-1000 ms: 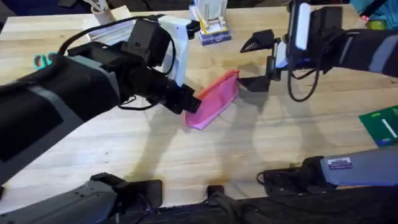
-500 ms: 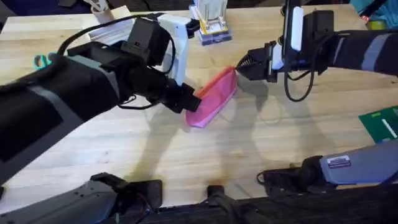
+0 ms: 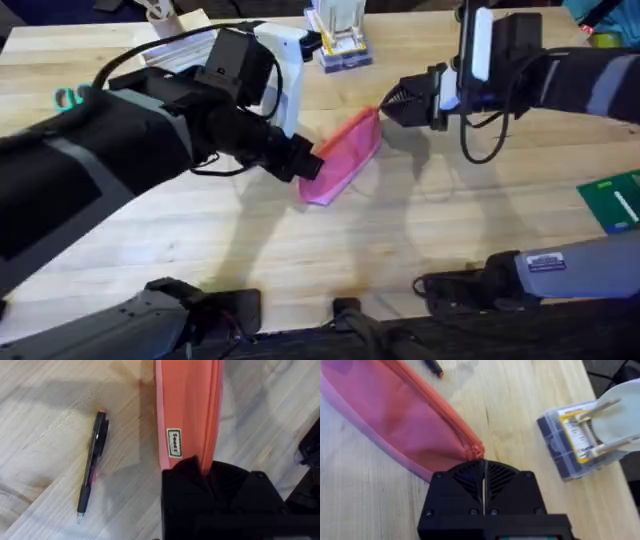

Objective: Unzip the bag, pick up the pens from the table one at a time and place them inside, then zip the bag closed.

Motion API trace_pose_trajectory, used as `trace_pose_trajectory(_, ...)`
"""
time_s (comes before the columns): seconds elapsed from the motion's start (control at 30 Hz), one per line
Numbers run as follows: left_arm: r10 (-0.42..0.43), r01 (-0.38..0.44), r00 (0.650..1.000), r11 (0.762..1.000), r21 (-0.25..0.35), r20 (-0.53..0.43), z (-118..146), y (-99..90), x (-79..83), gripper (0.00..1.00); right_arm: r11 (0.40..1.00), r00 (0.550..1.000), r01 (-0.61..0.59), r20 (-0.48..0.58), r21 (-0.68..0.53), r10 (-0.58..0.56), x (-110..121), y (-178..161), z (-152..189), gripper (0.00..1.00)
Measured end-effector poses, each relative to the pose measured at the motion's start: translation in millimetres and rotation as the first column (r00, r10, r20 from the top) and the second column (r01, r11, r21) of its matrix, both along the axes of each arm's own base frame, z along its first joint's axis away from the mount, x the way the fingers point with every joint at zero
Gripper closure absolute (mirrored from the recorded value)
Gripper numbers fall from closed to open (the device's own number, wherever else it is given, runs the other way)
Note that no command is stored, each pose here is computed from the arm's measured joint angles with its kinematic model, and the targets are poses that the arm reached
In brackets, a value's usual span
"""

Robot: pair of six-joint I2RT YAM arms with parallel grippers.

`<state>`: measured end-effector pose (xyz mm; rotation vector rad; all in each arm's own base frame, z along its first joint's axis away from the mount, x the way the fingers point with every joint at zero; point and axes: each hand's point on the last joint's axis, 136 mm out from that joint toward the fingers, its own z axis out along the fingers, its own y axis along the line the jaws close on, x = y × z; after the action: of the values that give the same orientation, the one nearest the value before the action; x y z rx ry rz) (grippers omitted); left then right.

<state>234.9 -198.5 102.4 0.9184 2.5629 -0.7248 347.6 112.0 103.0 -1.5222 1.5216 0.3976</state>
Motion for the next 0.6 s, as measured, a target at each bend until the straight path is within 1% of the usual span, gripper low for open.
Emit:
trace_pose_trajectory(0.1,0.0,0.0,1.0,1.0,0.0,0.0,0,0.0,0.0,0.959,1.0,0.999,-0.001,0.042,-0.001,0.001,0,0,14,0.97)
trace_pose_trajectory(0.13,0.0,0.0,1.0,1.0,0.0,0.0,0,0.0,0.0,0.959,1.0,0.996,-0.003,0.085,-0.001,0.003,-1,1,28,0.971)
trace_pose_trajectory(0.17,0.0,0.0,1.0,1.0,0.0,0.0,0,0.0,0.0,0.959,1.0,0.996,-0.003,0.094,-0.001,0.004,-1,1,31,0.971)
trace_pose_trajectory(0.2,0.0,0.0,1.0,1.0,0.0,0.0,0,0.0,0.0,0.959,1.0,0.995,-0.002,0.096,-0.001,0.002,-1,1,33,0.944)
trace_pose_trajectory(0.23,0.0,0.0,1.0,1.0,0.0,0.0,0,0.0,0.0,0.958,1.0,0.996,-0.001,0.094,0.0,0.001,-2,1,33,0.821)
trace_pose_trajectory(0.33,0.0,0.0,1.0,1.0,0.0,0.0,0,0.0,0.0,0.958,1.0,0.996,0.003,0.086,-0.006,-0.003,-3,0,32,0.389)
trace_pose_trajectory(0.37,0.0,0.0,1.0,1.0,0.0,0.0,0,0.0,0.0,0.954,0.999,0.996,0.026,0.082,-0.042,-0.023,-1,-5,27,0.03)
trace_pose_trajectory(0.43,0.0,0.0,1.0,1.0,0.0,0.0,0,0.0,0.0,0.954,0.997,0.997,0.042,0.073,-0.064,-0.037,0,-8,23,0.006)
trace_pose_trajectory(0.6,0.0,0.0,1.0,1.0,0.001,-0.002,0,0.2,-0.5,0.954,0.994,0.998,0.059,0.033,-0.093,-0.056,-4,-12,15,0.005)
